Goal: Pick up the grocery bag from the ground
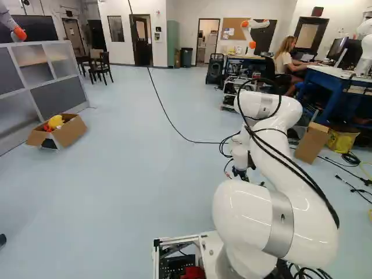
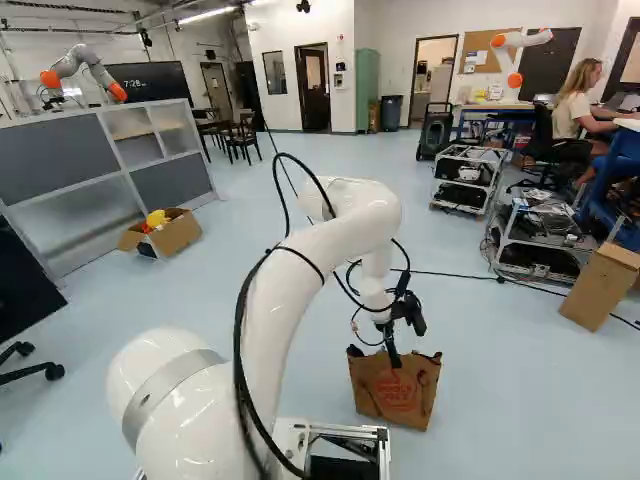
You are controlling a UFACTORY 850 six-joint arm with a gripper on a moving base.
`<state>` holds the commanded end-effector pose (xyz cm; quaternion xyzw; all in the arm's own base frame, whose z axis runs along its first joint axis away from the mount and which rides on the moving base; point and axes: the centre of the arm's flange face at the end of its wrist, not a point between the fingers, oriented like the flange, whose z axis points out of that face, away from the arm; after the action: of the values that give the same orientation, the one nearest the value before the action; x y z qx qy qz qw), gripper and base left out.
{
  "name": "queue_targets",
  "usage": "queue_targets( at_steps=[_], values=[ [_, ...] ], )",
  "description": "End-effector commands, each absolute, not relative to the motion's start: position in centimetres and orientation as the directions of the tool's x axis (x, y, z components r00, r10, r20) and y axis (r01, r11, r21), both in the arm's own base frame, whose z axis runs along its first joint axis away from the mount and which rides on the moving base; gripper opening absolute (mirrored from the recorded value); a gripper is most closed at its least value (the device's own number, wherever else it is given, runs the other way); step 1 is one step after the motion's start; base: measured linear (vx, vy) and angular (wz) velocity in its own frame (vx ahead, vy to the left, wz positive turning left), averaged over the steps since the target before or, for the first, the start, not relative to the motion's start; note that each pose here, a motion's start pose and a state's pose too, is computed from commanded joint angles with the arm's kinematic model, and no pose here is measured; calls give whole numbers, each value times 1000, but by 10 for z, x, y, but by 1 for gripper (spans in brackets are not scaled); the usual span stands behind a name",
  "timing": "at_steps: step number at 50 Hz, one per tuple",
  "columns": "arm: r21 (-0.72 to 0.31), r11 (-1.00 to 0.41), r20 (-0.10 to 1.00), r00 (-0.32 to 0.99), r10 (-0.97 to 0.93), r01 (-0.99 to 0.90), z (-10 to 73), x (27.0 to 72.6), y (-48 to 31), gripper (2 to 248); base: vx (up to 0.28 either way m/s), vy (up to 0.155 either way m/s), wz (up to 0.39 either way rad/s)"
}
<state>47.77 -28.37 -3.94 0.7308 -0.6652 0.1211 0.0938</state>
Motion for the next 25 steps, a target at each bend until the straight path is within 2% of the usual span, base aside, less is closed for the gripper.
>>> queue_targets(
  at_steps=[25],
  values=[
    [-14,-97,295,89,-951,-995,-77,479,-284,247,0,0,0]
  ],
)
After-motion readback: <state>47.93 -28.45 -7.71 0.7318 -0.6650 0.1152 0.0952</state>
